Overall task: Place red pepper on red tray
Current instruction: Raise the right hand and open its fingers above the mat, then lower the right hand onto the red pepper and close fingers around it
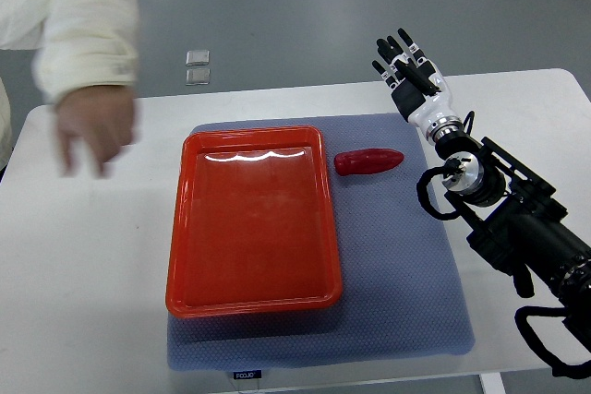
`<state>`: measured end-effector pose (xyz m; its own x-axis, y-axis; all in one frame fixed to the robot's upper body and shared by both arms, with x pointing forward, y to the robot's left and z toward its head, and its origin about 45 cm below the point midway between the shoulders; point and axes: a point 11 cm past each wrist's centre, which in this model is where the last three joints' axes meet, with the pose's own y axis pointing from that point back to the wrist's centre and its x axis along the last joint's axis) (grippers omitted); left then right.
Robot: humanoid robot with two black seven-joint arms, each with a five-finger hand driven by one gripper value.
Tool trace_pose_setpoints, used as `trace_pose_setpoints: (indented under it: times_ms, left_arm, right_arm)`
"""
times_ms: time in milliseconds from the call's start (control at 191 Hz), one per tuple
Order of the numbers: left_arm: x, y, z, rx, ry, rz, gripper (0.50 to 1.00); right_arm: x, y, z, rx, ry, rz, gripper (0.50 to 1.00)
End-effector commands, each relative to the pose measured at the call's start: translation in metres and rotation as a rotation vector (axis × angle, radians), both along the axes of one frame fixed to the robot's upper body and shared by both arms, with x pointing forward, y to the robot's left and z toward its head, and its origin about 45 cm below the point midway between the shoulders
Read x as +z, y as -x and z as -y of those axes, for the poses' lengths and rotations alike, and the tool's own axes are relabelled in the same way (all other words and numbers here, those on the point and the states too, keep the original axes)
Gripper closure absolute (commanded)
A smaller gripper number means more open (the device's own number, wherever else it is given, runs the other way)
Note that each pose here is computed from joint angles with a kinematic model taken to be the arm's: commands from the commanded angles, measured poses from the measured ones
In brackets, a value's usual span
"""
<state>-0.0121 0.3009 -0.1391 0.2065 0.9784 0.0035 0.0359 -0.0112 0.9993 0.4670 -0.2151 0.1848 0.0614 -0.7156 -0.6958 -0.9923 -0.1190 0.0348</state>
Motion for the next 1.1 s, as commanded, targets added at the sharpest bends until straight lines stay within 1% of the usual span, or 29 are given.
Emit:
trace_pose_setpoints:
  times_ms: [0, 210, 341, 414, 524, 577, 624, 634, 645, 708, 828, 949, 1096]
  left_arm:
    - [0.0, 0.0, 0.0, 0.0, 0.0, 0.0, 0.5]
    - [0.0, 0.001, 0.0, 0.003, 0.0, -0.001, 0.5]
    - [0.0, 0.001, 0.0, 0.003, -0.002, -0.001, 0.5]
    - [0.0, 0.001, 0.0, 0.003, 0.0, -0.001, 0.5]
    - [0.0, 0.0, 0.0, 0.003, 0.0, 0.001, 0.5]
    - [0.0, 0.0, 0.0, 0.003, 0.0, 0.001, 0.5]
    - [0.0, 0.0, 0.0, 0.003, 0.001, 0.0, 0.5]
    - [0.0, 0.0, 0.0, 0.003, 0.001, 0.0, 0.5]
    - [0.0, 0.001, 0.0, 0.003, 0.001, -0.001, 0.5]
    - [0.0, 0.0, 0.0, 0.001, 0.001, 0.0, 0.5]
    - [0.0, 0.0, 0.0, 0.003, 0.0, 0.001, 0.5]
    - [0.0, 0.0, 0.0, 0.001, 0.001, 0.0, 0.5]
    - [0.0, 0.0, 0.0, 0.003, 0.001, 0.0, 0.5]
  right_arm:
    - [0.0, 0.0, 0.0, 0.001, 0.0, 0.0, 0.583]
    - [0.0, 0.001, -0.004, 0.024, 0.018, 0.005, 0.583]
    - [0.008, -0.001, -0.008, 0.096, 0.102, 0.051, 0.583]
    - [0.022, -0.003, -0.02, 0.226, 0.275, 0.126, 0.583]
    - [0.033, 0.001, -0.028, 0.426, 0.65, 0.231, 0.583]
    - [0.038, 0.006, -0.033, 0.547, 0.86, 0.286, 0.583]
    - [0.034, 0.015, -0.036, 0.686, 1.089, 0.325, 0.583]
    - [0.034, 0.015, -0.036, 0.687, 1.09, 0.325, 0.583]
    - [0.034, 0.017, -0.038, 0.735, 1.171, 0.341, 0.583]
    - [0.028, 0.021, -0.043, 0.862, 1.385, 0.37, 0.583]
    - [0.01, 0.027, -0.036, 0.972, 1.582, 0.336, 0.585]
    - [0.001, 0.028, -0.035, 0.972, 1.626, 0.297, 0.587]
    - [-0.01, 0.024, -0.023, 0.927, 1.691, 0.226, 0.591]
